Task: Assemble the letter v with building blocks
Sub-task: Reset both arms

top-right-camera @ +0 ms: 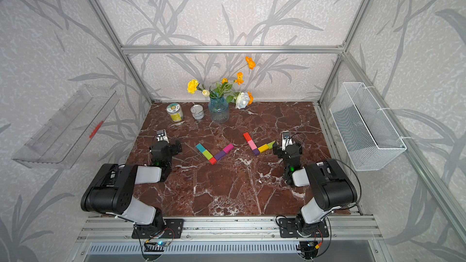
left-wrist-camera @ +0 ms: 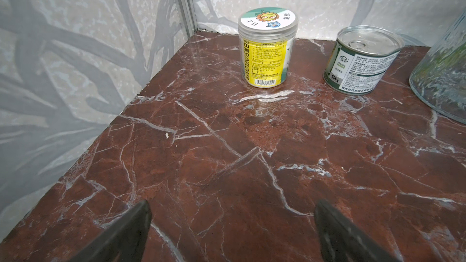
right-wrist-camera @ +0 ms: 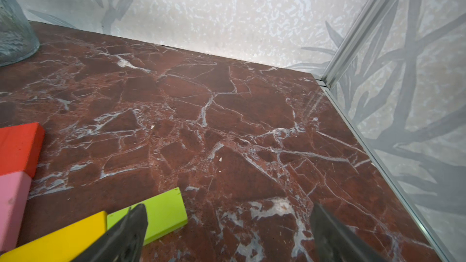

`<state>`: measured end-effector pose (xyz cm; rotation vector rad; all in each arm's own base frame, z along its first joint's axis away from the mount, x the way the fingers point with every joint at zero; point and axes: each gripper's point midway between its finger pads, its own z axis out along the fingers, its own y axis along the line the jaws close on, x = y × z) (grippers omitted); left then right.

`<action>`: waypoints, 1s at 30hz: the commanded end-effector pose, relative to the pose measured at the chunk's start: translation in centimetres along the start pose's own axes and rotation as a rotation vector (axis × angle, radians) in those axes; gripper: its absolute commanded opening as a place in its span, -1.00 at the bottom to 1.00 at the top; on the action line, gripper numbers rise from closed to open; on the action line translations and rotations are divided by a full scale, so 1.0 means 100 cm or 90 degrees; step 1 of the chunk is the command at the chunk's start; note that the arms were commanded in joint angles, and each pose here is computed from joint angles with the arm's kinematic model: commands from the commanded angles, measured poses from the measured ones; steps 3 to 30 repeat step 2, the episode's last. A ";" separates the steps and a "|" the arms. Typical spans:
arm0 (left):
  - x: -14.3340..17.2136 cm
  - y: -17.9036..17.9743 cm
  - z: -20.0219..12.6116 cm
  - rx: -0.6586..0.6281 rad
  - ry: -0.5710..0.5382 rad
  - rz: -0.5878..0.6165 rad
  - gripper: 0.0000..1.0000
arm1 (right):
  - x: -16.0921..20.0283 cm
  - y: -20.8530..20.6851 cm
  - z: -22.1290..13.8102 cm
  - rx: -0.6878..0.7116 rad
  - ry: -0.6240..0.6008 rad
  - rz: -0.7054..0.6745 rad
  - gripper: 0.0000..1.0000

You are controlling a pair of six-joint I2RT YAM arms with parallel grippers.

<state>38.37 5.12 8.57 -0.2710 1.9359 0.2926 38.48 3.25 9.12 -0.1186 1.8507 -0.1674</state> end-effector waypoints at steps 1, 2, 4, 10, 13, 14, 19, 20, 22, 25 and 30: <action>-0.011 0.000 0.000 0.003 -0.012 -0.009 0.99 | -0.009 0.006 0.001 -0.028 -0.026 -0.003 0.98; -0.011 0.000 0.001 0.002 -0.013 -0.009 0.99 | -0.009 0.005 0.001 -0.027 -0.026 -0.003 0.98; -0.011 0.000 0.001 0.002 -0.013 -0.009 0.99 | -0.009 0.005 0.001 -0.027 -0.026 -0.003 0.98; -0.011 0.000 0.001 0.002 -0.013 -0.009 0.99 | -0.009 0.005 0.001 -0.027 -0.026 -0.003 0.98; -0.011 0.000 0.001 0.002 -0.013 -0.009 0.99 | -0.009 0.005 0.001 -0.027 -0.026 -0.003 0.98; -0.011 0.000 0.001 0.002 -0.013 -0.009 0.99 | -0.009 0.005 0.001 -0.027 -0.026 -0.003 0.98; -0.011 0.000 0.001 0.002 -0.013 -0.009 0.99 | -0.009 0.005 0.001 -0.027 -0.026 -0.003 0.98; -0.011 0.000 0.001 0.002 -0.013 -0.009 0.99 | -0.009 0.005 0.001 -0.027 -0.026 -0.003 0.98; -0.011 0.000 0.001 0.002 -0.013 -0.009 0.99 | -0.009 0.005 0.001 -0.027 -0.026 -0.003 0.98; -0.011 0.000 0.001 0.002 -0.013 -0.009 0.99 | -0.009 0.005 0.001 -0.027 -0.026 -0.003 0.98; -0.011 0.000 0.001 0.002 -0.013 -0.009 0.99 | -0.009 0.005 0.001 -0.027 -0.026 -0.003 0.98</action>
